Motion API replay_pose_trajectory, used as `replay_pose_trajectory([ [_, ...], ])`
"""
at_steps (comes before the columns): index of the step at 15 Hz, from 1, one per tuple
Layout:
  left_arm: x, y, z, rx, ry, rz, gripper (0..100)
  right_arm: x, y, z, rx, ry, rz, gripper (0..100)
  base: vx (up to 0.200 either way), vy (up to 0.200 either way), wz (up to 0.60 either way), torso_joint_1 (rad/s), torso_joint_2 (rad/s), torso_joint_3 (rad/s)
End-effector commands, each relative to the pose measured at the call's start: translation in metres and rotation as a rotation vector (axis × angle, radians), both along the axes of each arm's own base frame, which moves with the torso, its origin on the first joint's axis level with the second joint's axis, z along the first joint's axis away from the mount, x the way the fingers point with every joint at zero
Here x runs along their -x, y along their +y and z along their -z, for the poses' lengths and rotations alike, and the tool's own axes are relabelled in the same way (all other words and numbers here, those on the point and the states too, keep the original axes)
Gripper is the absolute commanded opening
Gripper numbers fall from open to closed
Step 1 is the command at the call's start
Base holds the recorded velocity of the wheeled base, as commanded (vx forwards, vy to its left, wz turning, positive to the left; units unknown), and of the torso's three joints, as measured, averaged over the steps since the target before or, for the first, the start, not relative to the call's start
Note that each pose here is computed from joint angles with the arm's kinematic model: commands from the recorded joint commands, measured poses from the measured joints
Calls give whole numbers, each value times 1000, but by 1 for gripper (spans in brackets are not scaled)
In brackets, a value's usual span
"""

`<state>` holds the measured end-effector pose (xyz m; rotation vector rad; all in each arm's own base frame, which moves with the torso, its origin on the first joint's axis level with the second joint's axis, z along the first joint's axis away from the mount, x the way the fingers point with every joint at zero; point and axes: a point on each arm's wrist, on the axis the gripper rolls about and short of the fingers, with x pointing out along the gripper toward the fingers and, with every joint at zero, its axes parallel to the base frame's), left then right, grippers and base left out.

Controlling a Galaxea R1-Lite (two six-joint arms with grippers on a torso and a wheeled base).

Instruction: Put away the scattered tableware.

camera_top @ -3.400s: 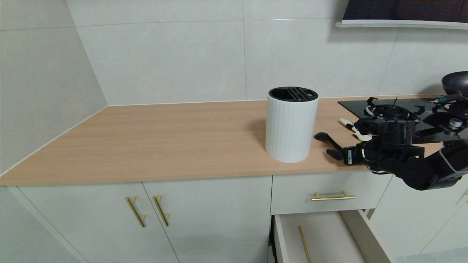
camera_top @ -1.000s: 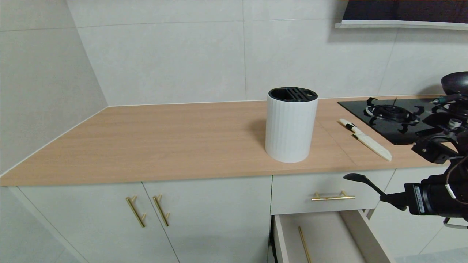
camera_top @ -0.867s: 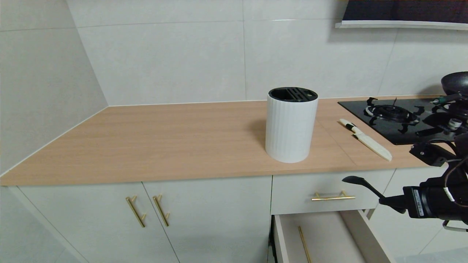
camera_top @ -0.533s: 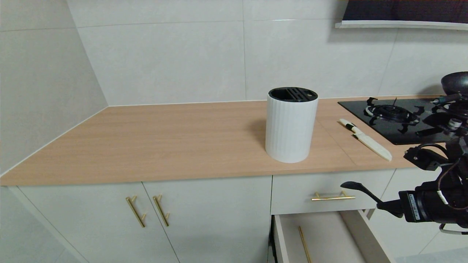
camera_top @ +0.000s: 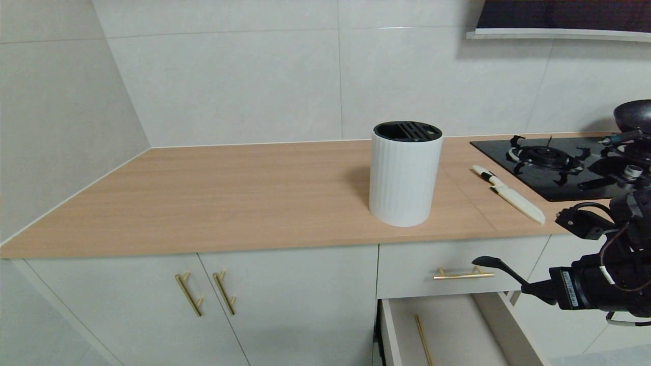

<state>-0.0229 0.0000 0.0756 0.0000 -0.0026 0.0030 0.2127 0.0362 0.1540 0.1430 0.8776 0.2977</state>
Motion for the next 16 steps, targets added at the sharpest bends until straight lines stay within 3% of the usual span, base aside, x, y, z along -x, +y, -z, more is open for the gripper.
replay_pose_trajectory([
  [1,0,0,0,0,1,-2,100,1,0,0,0,2,-1,0,0,0,0,0,0,0],
  [8,0,0,0,0,1,0,100,2,0,7,21,20,-23,0,0,0,0,-22,48,31],
  [16,0,0,0,0,1,-2,100,-4,0,16,30,56,-28,0,0,0,0,-181,453,269],
])
